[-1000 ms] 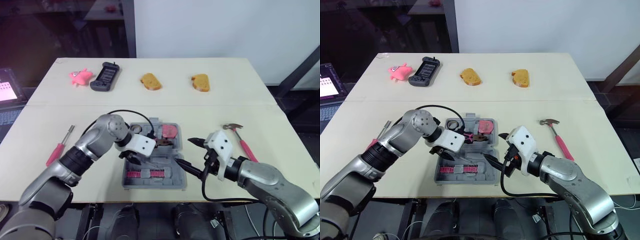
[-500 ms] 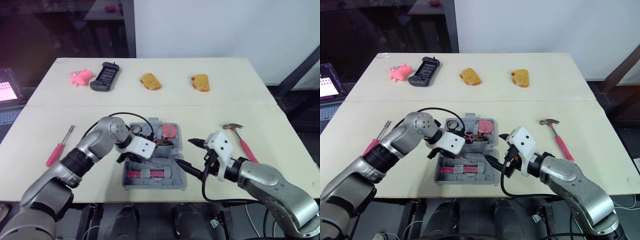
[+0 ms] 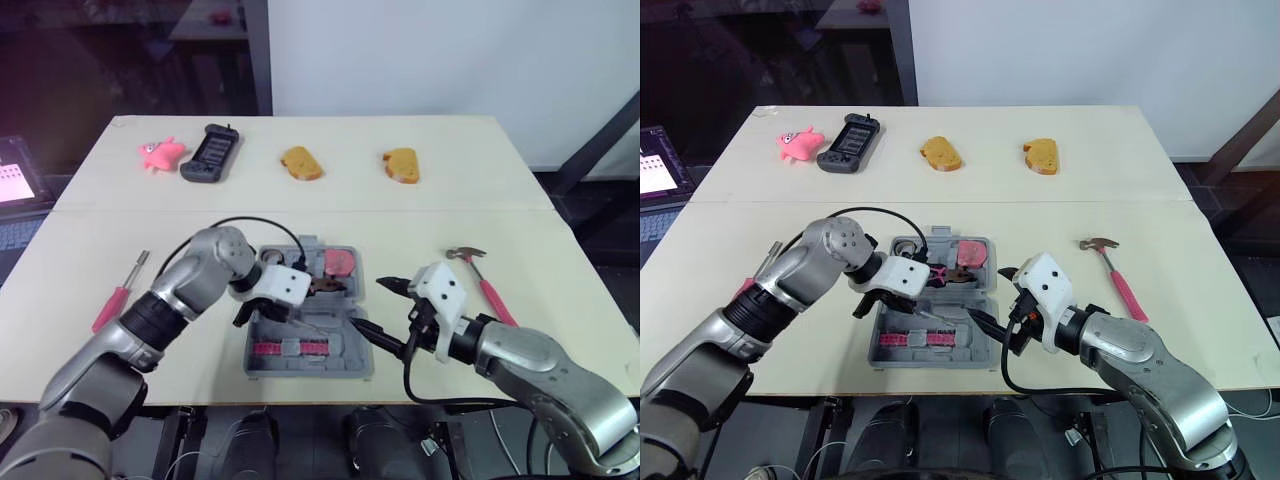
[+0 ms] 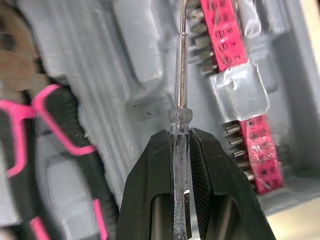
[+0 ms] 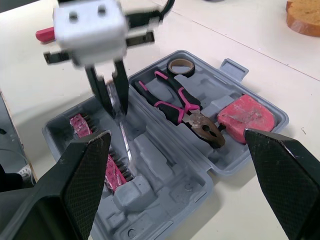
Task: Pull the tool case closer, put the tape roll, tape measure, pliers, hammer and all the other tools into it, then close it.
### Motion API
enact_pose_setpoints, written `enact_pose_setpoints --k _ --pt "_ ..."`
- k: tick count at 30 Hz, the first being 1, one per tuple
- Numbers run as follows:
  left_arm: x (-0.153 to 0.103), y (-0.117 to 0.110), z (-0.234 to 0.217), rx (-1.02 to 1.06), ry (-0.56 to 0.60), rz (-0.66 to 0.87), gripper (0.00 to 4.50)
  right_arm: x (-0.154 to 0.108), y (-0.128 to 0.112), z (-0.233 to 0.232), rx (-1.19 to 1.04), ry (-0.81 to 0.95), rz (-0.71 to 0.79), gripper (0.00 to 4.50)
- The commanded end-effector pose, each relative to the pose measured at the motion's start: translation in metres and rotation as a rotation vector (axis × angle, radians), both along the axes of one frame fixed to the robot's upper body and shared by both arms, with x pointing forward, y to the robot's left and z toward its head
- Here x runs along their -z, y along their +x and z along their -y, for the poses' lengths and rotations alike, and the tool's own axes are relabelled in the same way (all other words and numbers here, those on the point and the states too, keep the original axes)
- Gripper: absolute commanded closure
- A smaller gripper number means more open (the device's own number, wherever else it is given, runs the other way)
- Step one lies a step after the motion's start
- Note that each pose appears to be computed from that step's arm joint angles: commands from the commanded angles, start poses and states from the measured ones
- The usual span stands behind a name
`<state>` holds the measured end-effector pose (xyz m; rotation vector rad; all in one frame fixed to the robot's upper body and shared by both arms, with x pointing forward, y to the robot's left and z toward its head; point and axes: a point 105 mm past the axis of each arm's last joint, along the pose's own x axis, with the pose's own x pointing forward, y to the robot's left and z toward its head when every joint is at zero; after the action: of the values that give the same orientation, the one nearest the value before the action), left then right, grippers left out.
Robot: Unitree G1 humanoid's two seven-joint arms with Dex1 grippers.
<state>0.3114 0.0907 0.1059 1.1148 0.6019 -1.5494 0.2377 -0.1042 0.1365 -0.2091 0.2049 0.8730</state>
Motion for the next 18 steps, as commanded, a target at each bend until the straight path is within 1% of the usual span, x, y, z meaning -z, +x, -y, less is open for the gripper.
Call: enact_pose_setpoints --k 1,3,6,11,18 --pt "-0.02 0.004 0.007 -0.027 -0.052 0.034 4.42 -0.011 -0.003 -0.004 -0.025 0.008 0.054 0.0" --pt "-0.02 0.004 0.009 -0.041 -0.056 0.032 4.42 -0.011 -0.003 -0.004 -0.027 0.007 0.055 0.0" --pt "-0.017 0.012 0.015 -0.081 -0.048 0.06 4.42 -0.012 -0.002 -0.006 -0.033 0.01 0.058 0.0" --pt "-0.006 0.018 0.016 -0.19 -0.017 0.079 4.42 -0.012 -0.002 -0.007 -0.032 0.012 0.059 0.0" --pt "-0.003 0.007 0.001 -0.2 0.018 0.046 4.42 -0.01 -0.003 -0.007 -0.024 0.014 0.055 0.0"
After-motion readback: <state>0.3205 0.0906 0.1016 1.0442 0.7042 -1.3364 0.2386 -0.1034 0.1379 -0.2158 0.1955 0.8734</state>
